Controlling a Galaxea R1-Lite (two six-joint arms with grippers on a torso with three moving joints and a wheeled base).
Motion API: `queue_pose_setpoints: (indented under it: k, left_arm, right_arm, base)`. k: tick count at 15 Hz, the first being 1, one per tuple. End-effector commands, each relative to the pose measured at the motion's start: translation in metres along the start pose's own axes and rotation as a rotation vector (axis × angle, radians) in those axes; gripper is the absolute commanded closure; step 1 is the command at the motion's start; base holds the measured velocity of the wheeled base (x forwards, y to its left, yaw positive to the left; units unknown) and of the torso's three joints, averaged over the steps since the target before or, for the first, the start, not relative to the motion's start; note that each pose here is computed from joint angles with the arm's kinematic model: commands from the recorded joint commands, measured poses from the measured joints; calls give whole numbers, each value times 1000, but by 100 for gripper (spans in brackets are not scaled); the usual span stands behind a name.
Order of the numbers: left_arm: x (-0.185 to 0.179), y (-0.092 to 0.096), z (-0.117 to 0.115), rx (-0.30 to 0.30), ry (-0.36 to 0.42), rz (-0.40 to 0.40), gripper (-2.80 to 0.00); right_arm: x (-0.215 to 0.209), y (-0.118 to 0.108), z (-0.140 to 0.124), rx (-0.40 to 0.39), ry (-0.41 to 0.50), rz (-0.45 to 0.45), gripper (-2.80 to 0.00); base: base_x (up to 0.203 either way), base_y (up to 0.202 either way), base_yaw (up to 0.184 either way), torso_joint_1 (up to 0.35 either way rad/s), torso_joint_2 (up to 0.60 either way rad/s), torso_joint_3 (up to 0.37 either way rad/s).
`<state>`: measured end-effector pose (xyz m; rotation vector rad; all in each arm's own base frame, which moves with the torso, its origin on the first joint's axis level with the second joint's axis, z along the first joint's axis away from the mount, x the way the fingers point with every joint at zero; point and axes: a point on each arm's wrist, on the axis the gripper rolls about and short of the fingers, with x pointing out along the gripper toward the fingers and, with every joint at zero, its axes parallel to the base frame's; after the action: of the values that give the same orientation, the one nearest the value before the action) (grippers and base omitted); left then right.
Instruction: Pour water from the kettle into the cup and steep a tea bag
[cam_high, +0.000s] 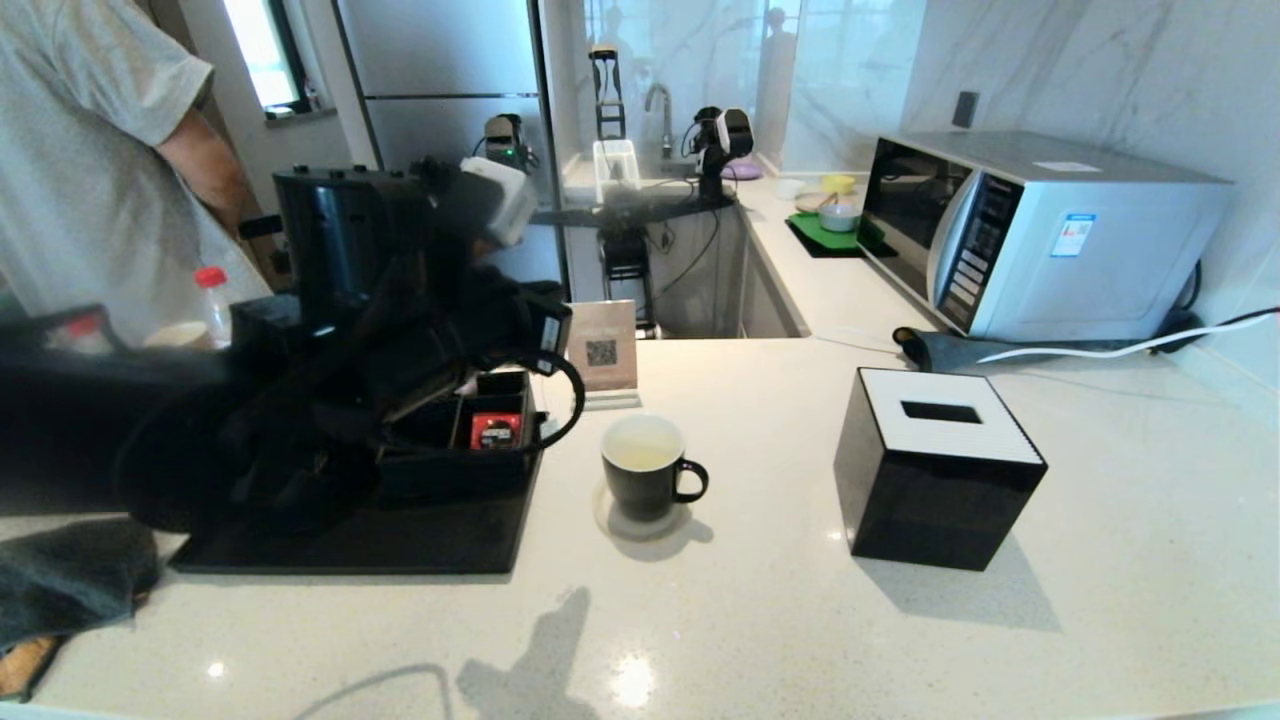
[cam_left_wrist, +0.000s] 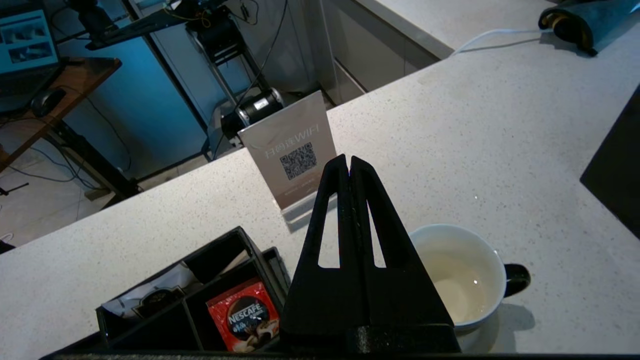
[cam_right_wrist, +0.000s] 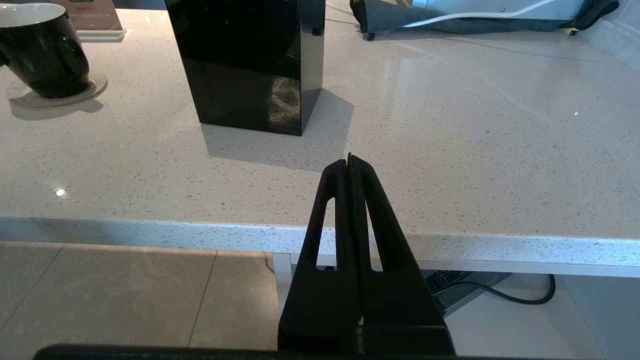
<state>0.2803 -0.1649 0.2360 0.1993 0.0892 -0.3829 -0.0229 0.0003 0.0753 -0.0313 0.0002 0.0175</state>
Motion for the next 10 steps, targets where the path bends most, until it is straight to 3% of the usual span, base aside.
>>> queue_pose_setpoints:
  k: [1,4,7,10]
  left_arm:
    - [-3,-2,2,1,-9,-7,0]
    - [-3,-5,2,3,-4,-14,0]
    - [-5,-4,2,4,-3,-15,0]
    - [-4,-4,2,3,-1,-15,0]
  right_arm:
    - [0,0,0,-3,0,-1,0]
    - [0,0,0,-46,3,2,0]
    - [0,0,0,-141,-2,8,0]
    - [0,0,0,-142,-3,8,0]
  base:
    - [0,0,0,0,0,0]
    - [0,0,0,0,0,0]
    - [0,0,0,0,0,0]
    - [0,0,0,0,0,0]
